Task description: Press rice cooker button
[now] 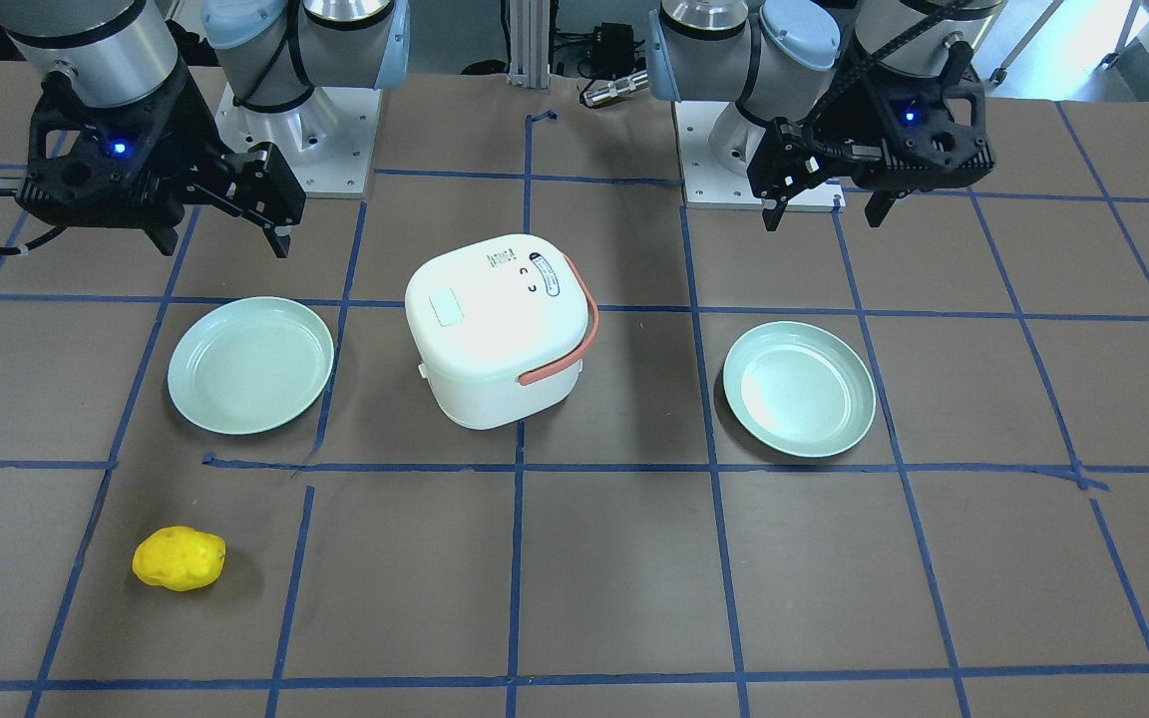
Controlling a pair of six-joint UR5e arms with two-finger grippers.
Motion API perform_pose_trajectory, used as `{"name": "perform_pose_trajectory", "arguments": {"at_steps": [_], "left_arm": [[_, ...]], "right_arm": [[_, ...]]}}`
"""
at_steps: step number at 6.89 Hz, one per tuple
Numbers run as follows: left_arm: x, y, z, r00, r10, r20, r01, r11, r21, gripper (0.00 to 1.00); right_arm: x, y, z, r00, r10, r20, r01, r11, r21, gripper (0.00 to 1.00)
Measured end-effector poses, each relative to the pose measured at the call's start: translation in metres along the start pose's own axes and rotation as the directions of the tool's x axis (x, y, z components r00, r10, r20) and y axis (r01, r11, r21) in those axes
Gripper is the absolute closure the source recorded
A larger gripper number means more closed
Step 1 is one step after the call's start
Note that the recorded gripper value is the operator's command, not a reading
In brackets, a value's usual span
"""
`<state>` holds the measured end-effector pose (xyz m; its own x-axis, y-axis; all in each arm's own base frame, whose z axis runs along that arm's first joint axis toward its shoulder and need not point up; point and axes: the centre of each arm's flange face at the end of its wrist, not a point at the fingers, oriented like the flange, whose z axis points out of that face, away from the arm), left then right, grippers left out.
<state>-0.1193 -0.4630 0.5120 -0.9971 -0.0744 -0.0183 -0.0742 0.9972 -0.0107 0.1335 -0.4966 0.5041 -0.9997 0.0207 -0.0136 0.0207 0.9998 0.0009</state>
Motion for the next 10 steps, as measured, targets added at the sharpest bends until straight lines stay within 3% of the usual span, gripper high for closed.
{"name": "perform_pose_trajectory", "arguments": {"at_steps": [1,3,5,6,10], "left_arm": [[0.000,0.000,0.000,1.000,0.000,0.000,0.000,1.000,0.000,0.00],[0.000,0.000,0.000,1.000,0.000,0.000,0.000,1.000,0.000,0.00],[0.000,0.000,0.000,1.000,0.000,0.000,0.000,1.000,0.000,0.00],[0.000,0.000,0.000,1.000,0.000,0.000,0.000,1.000,0.000,0.00],[0.000,0.000,0.000,1.000,0.000,0.000,0.000,1.000,0.000,0.00]], "right_arm": [[0.000,0.000,-0.001,1.000,-0.001,0.001,0.001,1.000,0.003,0.09],[-0.003,0.000,-0.005,1.000,-0.004,0.009,0.004,1.000,0.011,0.68],[-0.014,0.004,-0.003,1.000,-0.025,0.016,0.025,1.000,0.004,0.92],[-0.027,0.007,0.001,0.998,-0.049,0.029,0.049,0.999,-0.005,1.00],[-0.097,0.020,0.036,0.992,-0.115,0.043,0.118,0.990,-0.075,1.00]]}}
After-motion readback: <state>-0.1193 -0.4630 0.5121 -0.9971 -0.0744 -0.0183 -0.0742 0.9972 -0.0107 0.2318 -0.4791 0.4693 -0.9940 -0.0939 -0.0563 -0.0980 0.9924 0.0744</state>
